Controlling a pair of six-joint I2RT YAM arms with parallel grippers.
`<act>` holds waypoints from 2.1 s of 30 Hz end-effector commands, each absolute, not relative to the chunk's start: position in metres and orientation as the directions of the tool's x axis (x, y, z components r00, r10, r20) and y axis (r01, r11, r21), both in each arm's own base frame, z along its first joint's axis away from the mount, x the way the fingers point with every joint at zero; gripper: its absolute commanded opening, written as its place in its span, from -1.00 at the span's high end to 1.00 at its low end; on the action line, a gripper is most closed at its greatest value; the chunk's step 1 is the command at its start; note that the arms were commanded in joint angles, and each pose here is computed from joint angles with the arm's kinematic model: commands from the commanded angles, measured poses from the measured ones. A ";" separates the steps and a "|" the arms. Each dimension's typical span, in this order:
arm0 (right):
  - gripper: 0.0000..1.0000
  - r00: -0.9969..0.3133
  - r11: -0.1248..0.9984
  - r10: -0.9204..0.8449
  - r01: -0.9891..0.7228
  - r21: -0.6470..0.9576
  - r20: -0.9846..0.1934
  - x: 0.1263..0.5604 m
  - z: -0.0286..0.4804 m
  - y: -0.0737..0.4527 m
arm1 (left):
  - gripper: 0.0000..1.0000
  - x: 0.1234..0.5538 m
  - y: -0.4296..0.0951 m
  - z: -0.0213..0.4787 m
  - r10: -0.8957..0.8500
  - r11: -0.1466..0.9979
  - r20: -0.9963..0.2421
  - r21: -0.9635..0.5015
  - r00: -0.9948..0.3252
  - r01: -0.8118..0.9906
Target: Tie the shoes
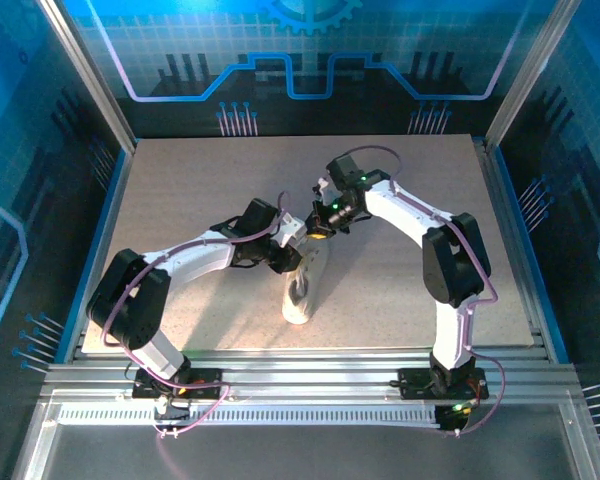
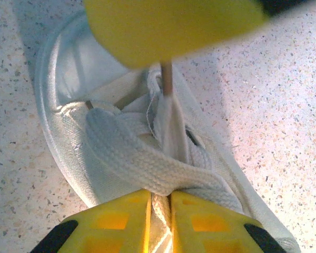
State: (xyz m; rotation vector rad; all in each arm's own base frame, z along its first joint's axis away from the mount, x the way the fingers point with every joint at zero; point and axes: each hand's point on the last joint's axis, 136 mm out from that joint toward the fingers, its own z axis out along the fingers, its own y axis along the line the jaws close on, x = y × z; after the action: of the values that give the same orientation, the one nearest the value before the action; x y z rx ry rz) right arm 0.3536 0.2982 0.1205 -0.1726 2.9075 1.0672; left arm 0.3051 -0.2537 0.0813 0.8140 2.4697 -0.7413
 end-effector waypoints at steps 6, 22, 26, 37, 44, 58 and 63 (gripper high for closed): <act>1.00 -0.990 0.747 -0.115 -0.138 0.650 -0.078 0.363 0.125 0.292 | 0.65 0.290 -0.246 0.064 0.410 0.707 -0.474 -0.375 -0.779 0.600; 0.20 -0.986 0.770 -0.097 -0.159 0.618 -0.132 0.371 0.150 0.277 | 0.30 0.307 -0.256 0.108 0.389 0.686 -0.556 -0.358 -0.735 0.634; 0.06 -0.986 0.777 -0.076 -0.152 0.611 -0.148 0.364 0.167 0.266 | 0.21 0.313 -0.257 0.129 0.367 0.674 -0.595 -0.359 -0.715 0.645; 0.01 -0.989 0.825 -0.135 -0.150 0.544 -0.067 0.267 0.153 0.285 | 0.17 0.321 -0.216 0.137 0.272 0.715 -0.595 -0.401 -0.756 0.573; -0.09 -0.967 0.840 -0.253 -0.232 0.490 -0.024 0.238 0.133 0.313 | 0.16 0.328 -0.191 0.137 0.340 0.705 -0.612 -0.336 -0.714 0.624; 0.26 -0.966 0.882 -0.260 -0.241 0.404 -0.009 0.247 0.097 0.321 | 0.18 0.317 -0.191 0.131 0.327 0.702 -0.589 -0.372 -0.739 0.607; 0.57 -0.958 0.886 -0.286 -0.279 0.370 -0.038 0.252 0.105 0.316 | 0.19 0.304 -0.203 0.125 0.332 0.716 -0.545 -0.386 -0.770 0.582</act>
State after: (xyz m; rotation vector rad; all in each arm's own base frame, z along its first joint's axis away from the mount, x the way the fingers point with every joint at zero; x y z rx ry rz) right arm 0.2493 0.3160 0.0970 -0.4161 3.0926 0.6495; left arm 0.3214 -0.1948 0.1253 0.7137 2.4390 -0.7365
